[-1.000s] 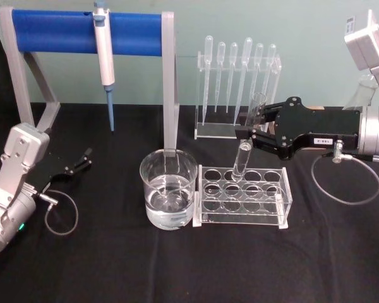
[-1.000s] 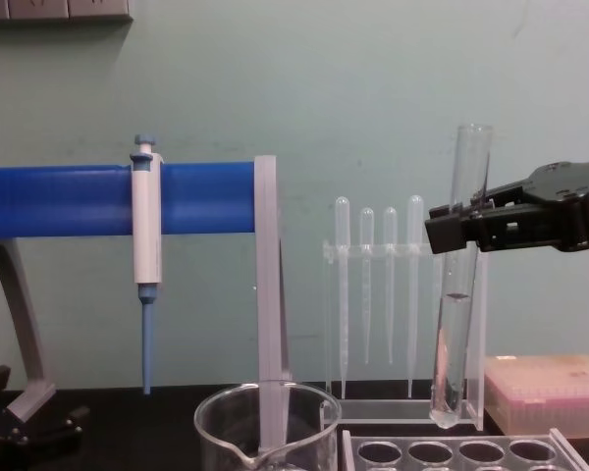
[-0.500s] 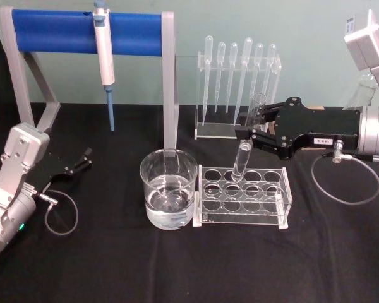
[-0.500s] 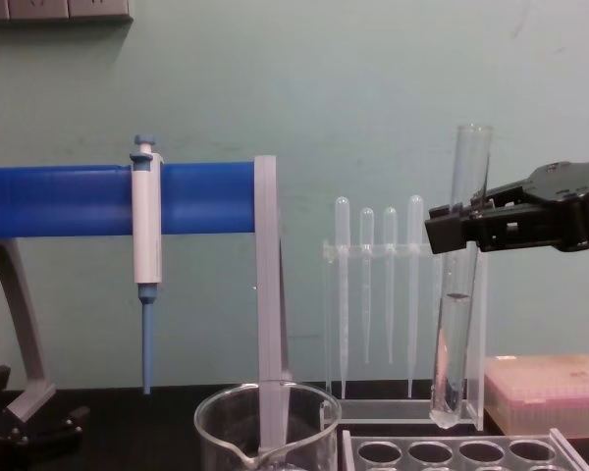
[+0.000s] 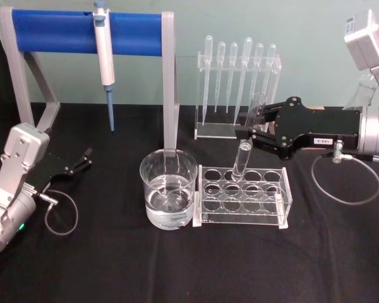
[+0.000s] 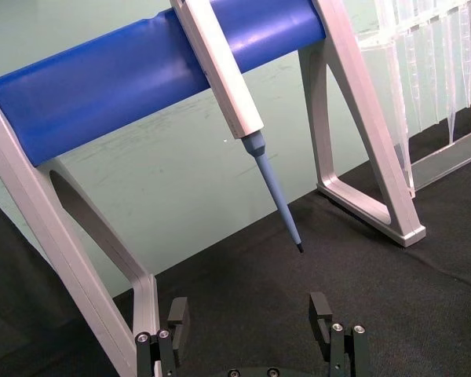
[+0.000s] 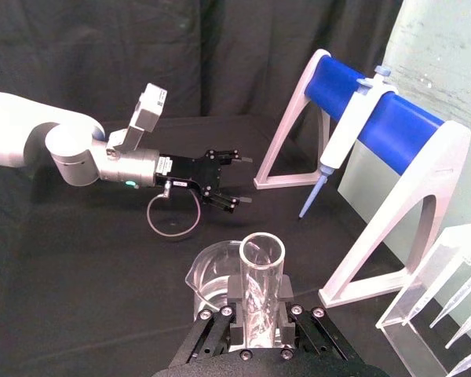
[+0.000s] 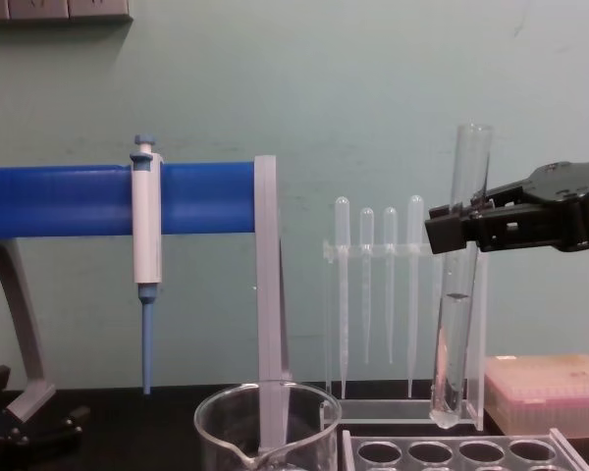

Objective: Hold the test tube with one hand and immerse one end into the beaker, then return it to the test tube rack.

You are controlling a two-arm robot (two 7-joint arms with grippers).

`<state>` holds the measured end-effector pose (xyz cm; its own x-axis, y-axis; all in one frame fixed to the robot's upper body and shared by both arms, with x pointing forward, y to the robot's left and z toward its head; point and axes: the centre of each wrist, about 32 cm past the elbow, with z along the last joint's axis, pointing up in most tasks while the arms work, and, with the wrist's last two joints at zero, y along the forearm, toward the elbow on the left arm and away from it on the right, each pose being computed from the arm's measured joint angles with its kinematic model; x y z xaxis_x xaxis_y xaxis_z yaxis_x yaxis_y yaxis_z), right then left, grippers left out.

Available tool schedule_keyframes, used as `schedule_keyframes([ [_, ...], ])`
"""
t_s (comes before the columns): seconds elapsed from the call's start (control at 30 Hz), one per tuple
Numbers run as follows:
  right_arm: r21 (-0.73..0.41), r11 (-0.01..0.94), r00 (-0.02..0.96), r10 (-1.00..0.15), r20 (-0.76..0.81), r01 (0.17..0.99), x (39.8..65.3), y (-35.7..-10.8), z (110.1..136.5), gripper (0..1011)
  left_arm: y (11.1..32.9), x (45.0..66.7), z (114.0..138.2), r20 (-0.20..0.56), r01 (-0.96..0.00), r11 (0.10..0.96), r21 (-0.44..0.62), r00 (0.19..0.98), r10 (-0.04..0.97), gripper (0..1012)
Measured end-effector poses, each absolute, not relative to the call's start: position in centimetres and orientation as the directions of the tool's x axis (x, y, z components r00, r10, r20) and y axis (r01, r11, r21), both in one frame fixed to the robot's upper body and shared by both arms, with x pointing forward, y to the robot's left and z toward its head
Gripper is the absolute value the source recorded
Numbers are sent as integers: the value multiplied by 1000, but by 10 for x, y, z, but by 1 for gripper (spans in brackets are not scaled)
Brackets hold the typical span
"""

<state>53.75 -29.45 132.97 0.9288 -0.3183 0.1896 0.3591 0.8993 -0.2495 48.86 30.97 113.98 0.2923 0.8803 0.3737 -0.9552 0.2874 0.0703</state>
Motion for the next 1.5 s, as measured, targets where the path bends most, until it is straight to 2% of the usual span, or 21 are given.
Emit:
schedule_keyframes([
  [1.5,-248,899,928,-319,190,360,537,-294,1330,241,310,489,1140,374,-955,287,70,292,880,1000],
])
